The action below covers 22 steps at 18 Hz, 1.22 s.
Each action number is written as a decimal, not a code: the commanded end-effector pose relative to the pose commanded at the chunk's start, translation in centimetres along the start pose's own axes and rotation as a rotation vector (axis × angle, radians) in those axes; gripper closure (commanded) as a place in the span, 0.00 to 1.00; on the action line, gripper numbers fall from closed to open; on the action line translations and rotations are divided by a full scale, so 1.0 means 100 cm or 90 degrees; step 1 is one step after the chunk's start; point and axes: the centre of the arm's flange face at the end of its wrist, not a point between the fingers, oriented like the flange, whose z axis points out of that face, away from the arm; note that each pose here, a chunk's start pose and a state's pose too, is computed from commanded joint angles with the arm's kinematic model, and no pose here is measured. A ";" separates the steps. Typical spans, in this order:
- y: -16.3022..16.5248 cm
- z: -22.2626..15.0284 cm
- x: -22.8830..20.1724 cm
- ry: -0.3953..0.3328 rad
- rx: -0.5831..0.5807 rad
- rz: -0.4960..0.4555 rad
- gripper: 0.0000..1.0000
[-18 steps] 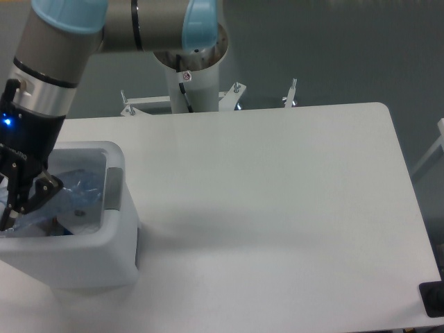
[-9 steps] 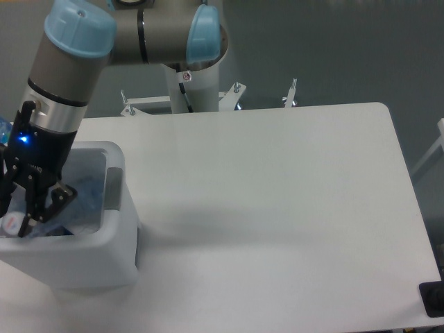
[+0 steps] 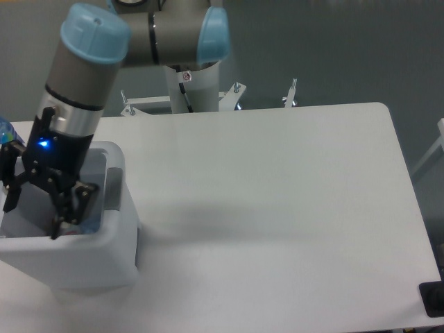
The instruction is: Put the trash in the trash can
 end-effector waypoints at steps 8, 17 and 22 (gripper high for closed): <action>-0.010 -0.095 -0.101 -0.147 0.058 -0.043 0.00; 0.024 -0.147 -0.130 -0.383 -0.170 0.128 0.00; 0.032 -0.151 -0.126 -0.367 -0.234 0.166 0.00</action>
